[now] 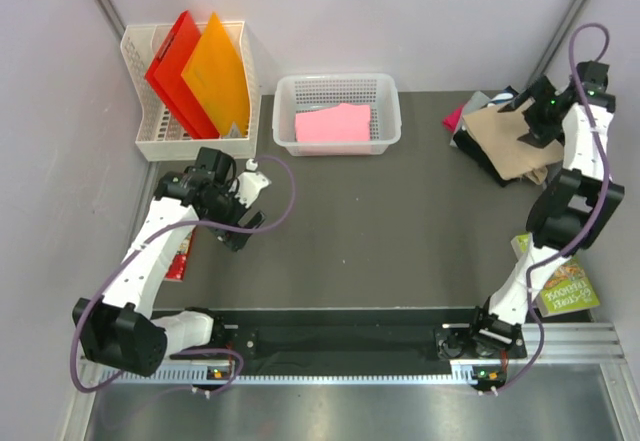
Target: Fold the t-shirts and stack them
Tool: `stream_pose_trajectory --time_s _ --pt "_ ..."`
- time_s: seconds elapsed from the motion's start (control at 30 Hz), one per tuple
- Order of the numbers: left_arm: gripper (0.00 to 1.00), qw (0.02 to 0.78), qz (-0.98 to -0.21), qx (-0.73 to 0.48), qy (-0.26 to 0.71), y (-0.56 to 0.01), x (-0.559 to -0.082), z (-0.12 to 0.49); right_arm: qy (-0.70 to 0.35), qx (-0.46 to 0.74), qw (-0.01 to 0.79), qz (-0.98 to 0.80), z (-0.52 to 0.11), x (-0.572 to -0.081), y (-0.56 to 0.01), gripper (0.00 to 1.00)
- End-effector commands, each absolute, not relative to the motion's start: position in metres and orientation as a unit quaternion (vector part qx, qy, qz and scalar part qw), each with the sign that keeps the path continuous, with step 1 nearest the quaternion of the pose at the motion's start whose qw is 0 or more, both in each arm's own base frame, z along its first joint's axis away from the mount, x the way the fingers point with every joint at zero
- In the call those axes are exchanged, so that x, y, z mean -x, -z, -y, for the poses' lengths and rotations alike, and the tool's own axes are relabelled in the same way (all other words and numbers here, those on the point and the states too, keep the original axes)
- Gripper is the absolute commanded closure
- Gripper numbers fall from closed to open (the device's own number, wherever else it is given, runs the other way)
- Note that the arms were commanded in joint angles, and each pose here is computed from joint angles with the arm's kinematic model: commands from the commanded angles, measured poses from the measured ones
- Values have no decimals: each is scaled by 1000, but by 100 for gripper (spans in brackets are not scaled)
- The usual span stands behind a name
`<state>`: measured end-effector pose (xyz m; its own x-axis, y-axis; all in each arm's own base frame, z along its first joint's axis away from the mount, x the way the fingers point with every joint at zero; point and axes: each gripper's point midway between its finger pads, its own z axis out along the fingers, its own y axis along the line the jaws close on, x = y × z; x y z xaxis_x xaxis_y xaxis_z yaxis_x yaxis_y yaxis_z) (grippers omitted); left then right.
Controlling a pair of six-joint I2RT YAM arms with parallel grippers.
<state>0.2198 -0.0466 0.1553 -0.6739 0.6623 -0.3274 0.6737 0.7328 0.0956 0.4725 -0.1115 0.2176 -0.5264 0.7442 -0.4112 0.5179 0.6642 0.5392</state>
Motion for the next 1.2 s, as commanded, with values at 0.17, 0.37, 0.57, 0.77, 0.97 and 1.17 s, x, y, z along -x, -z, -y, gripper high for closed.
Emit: stream_pose_trajectory --time_s 0.17,0.37,0.57,0.77,0.97,1.17 --pt "1 203 -918 -341 13 -164 -220 45 -330 -258 405 -813 90 -566 -208 11" --pt "1 178 -923 -340 4 -156 -210 39 -391 -239 411 -788 77 -585 -220 13" --pt "1 178 -923 -341 0 -162 -213 38 -387 -205 463 -771 68 -590 -267 8" --pt "1 174 -924 -341 -8 -164 -212 35 -372 -227 438 -786 76 -608 -223 10" --pt "1 169 -925 -341 -16 -167 -207 30 -339 -259 380 -821 84 -603 -143 10" --pt "1 186 -924 -332 -17 -182 -211 31 -344 -255 380 -820 86 -604 -155 7"
